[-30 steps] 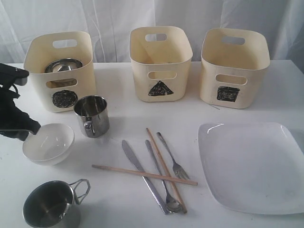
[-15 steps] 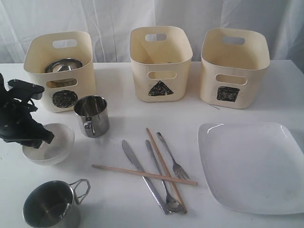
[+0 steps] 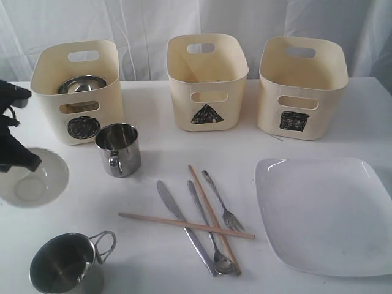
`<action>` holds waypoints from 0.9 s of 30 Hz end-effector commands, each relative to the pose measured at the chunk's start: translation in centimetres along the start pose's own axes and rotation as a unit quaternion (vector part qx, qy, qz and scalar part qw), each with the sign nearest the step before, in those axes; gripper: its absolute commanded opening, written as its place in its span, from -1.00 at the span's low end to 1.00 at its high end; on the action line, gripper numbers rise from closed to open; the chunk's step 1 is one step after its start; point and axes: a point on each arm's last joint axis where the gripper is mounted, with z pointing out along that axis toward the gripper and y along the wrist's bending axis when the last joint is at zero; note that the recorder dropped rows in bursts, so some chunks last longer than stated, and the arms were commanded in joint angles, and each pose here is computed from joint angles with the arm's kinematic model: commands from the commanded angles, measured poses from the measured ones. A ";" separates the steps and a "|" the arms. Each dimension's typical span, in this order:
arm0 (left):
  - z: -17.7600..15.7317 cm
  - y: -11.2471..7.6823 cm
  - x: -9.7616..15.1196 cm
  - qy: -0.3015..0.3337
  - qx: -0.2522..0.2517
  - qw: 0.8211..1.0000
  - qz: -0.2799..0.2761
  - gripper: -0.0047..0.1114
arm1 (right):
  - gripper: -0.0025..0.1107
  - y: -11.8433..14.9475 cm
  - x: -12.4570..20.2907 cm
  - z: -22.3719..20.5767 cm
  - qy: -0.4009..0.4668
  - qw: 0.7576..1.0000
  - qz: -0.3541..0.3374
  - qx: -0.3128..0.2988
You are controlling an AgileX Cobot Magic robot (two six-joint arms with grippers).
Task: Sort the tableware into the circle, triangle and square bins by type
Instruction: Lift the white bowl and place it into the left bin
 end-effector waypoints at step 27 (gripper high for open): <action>5.3 2.4 -15.1 -0.457 -0.073 0.884 -0.066 -0.92 | -0.96 0.0 0.2 0.0 -0.001 1.000 0.000 0.004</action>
